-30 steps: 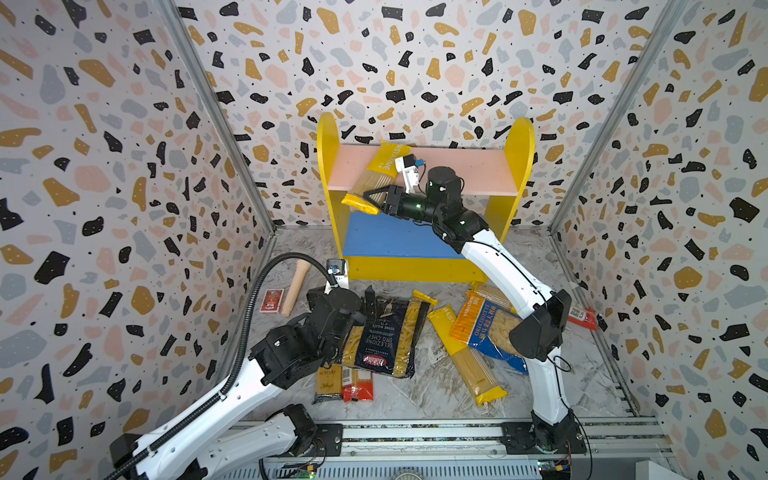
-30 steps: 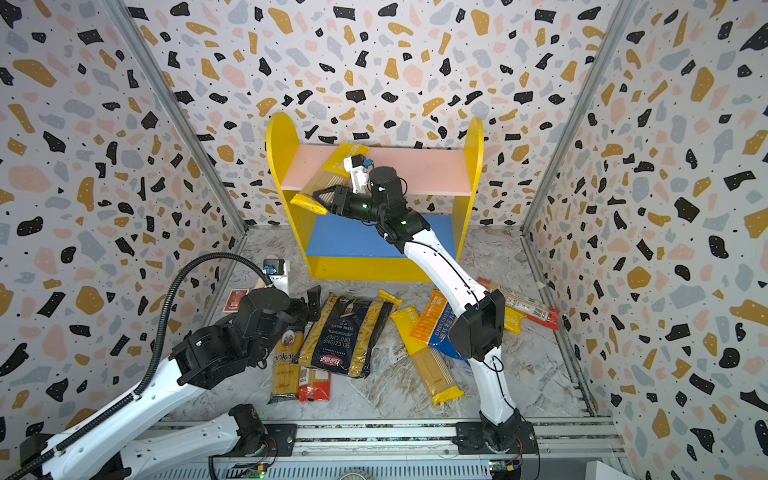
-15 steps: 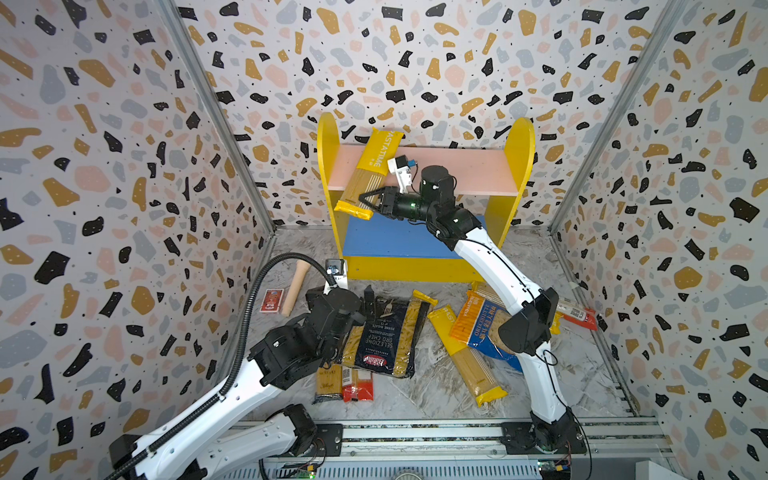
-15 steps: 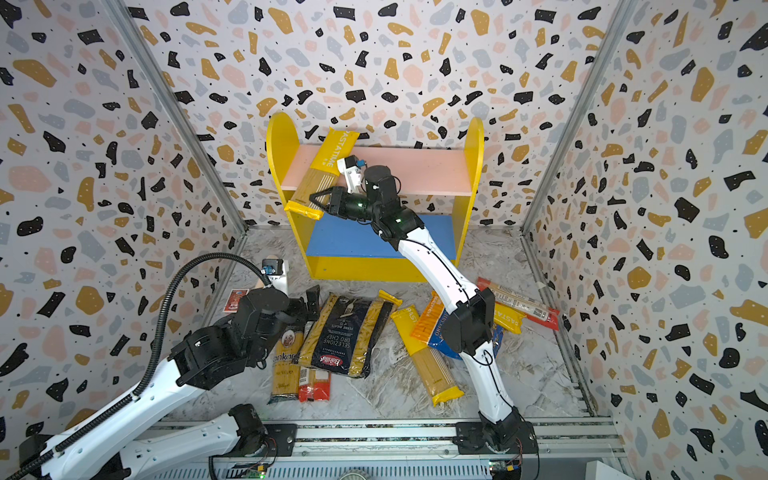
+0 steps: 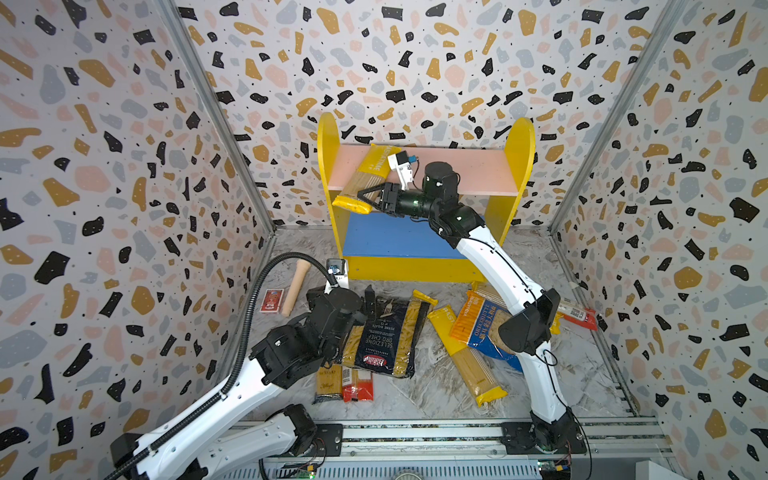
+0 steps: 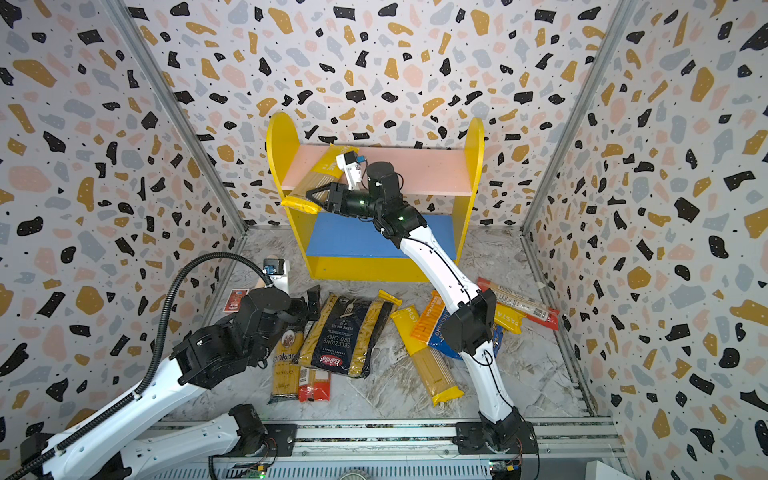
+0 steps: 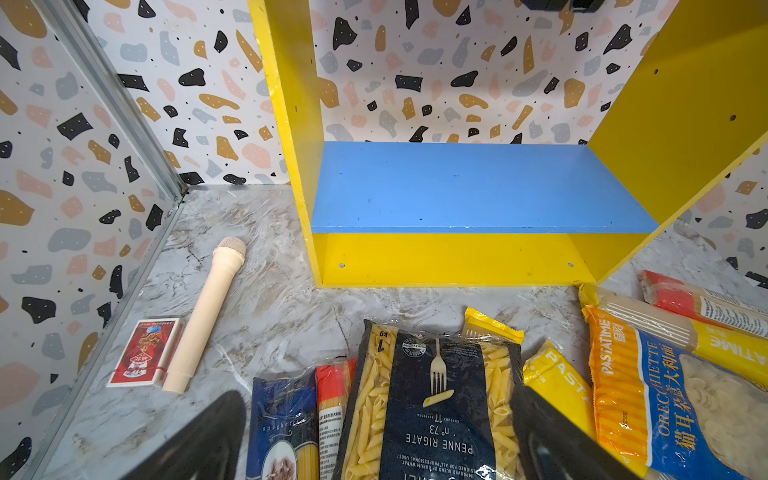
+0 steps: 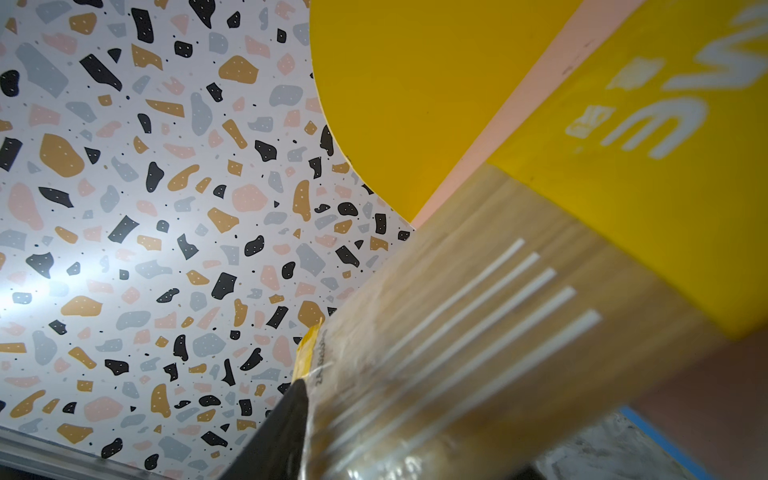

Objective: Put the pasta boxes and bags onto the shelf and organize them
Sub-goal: 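Push the spaghetti pack farther onto the pink shelf, then open the right gripper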

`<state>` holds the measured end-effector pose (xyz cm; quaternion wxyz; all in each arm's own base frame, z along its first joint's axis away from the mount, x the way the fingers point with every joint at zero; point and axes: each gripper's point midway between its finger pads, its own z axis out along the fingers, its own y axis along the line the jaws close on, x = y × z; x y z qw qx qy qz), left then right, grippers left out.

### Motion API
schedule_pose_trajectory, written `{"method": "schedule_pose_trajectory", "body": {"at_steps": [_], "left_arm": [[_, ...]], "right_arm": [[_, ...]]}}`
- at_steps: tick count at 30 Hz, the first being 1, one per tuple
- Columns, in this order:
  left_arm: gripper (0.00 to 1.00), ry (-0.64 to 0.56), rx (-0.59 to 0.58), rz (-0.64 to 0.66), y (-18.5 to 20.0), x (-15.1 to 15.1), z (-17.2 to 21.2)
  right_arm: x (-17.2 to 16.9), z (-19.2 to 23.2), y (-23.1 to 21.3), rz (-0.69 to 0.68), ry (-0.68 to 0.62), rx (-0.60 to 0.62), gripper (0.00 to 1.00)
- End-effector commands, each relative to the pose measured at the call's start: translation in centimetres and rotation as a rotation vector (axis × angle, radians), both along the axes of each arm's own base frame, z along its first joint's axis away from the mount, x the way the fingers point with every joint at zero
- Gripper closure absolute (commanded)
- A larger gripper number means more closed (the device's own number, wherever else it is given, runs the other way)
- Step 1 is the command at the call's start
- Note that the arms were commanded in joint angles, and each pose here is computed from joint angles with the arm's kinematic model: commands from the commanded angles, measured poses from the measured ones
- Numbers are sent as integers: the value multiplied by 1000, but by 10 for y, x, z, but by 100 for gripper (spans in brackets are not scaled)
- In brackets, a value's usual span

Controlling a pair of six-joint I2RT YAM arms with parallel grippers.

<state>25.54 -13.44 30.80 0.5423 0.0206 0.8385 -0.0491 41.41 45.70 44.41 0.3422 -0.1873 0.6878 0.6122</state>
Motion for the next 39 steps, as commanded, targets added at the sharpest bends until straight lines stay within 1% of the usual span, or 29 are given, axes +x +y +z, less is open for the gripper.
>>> {"method": "schedule_pose_trajectory", "body": {"at_steps": [1,5,10,13,17,19,25,32,35,39], "left_arm": [[1,-18,-10,10,0,4,7],[0,-14,-13,8,-3,5,5],[1,-15,-28,13,-2,4,6],[1,-15,-29,14,-2,4,7],[1,-16,-25,17,-2,6,8],[1,-15,-22,20,-3,7,8],[1,-14,-15,26,-4,9,5],[1,-9,-5,24,-9,13,4],[1,-7,0,23,-12,16,3],[1,-4,-1,19,-15,18,3]], "right_arm": [[-21,52,-23,-16,-116,47,44],[-12,41,-31,-44,-87,29,45],[-4,34,-25,-12,-72,28,61],[-4,38,-23,5,-81,46,64],[-4,44,-27,12,-101,64,70],[-1,45,-29,14,-98,73,71],[11,38,-29,23,-78,86,72],[22,36,-36,22,-77,97,72],[16,40,-40,27,-97,84,67],[3,47,-51,13,-132,52,58]]}}
